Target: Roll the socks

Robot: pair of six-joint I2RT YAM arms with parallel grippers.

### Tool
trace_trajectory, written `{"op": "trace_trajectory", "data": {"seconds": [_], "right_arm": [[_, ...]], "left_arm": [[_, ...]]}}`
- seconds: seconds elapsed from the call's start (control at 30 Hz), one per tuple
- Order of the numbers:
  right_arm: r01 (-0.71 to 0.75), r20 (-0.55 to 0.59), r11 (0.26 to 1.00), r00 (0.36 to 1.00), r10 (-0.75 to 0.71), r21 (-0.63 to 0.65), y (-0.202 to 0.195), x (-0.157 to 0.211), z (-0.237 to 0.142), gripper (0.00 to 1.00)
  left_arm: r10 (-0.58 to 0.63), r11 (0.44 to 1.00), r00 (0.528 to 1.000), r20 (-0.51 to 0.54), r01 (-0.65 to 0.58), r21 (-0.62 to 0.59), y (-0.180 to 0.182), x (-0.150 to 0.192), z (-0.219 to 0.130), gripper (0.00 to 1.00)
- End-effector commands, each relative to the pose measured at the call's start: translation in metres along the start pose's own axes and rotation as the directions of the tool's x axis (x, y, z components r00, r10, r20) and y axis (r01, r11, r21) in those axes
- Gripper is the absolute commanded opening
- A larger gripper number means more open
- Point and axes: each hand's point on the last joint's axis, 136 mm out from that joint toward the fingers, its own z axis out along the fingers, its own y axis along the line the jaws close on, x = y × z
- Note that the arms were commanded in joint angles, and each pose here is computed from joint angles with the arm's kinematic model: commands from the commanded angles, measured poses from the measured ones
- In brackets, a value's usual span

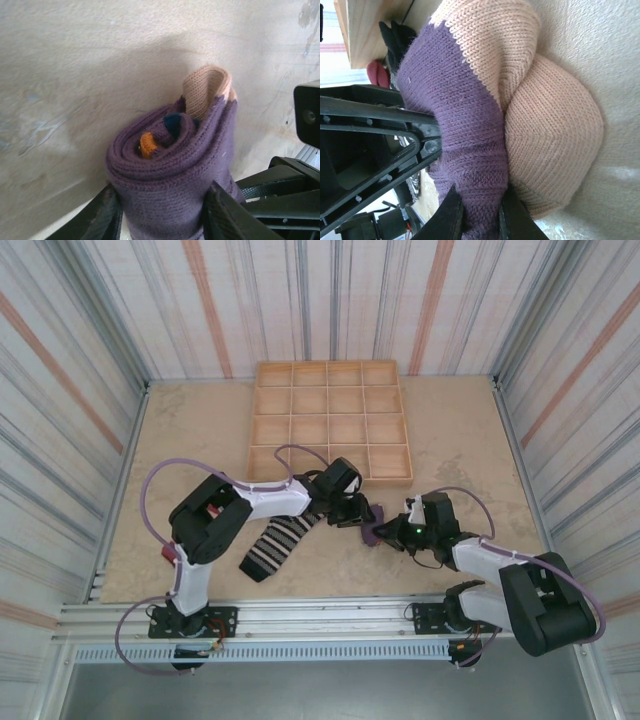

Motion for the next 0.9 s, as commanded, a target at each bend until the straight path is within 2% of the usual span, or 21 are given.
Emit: {"op": "trace_trajectory", "data": {"seconds": [0.0,0.07,0.17,0.33,0.4,0.53,0.87], "right_arm": [[-0.135,-0.043,0.980,0.989,0.142,0.144,-0.042,0.023,-0.001,0.11],[-0.129,-0.042,0.981,0.990,0.137,0.148,-0.042,0.022,-0.002,0.16],[-0.099,-0.045,0.981,0.993,0.108,0.167,-0.038,0.020,-0.007,0.32],[-0.007,-0.001,0.977,1.000,0.008,0.215,-0.022,0.009,-0.028,0.63],[0.031,0.016,0.976,0.999,-0.035,0.215,-0.011,0.004,-0.037,0.71],[0.104,0.006,0.952,0.994,-0.110,0.287,-0.006,-0.006,-0.046,0.80],[0.182,-0.043,0.871,0.982,-0.182,0.456,-0.027,-0.026,-0.045,0.88]], "left_arm": [[-0.036,0.998,0.998,-0.046,0.033,-0.053,0.017,0.015,0.021,0.34],[-0.047,0.997,0.997,-0.060,0.043,-0.061,0.020,0.018,0.022,0.25],[-0.048,0.995,0.996,-0.074,0.042,-0.089,0.026,0.020,0.020,0.15],[-0.006,0.995,0.991,-0.131,-0.007,-0.098,0.026,0.021,0.021,0.12],[0.010,0.996,0.990,-0.144,-0.022,-0.084,0.022,0.020,0.021,0.12],[0.037,0.994,0.984,-0.176,-0.054,-0.097,0.021,0.019,0.027,0.12],[0.023,0.995,0.984,-0.179,-0.040,-0.095,0.023,0.018,0.031,0.12]]}}
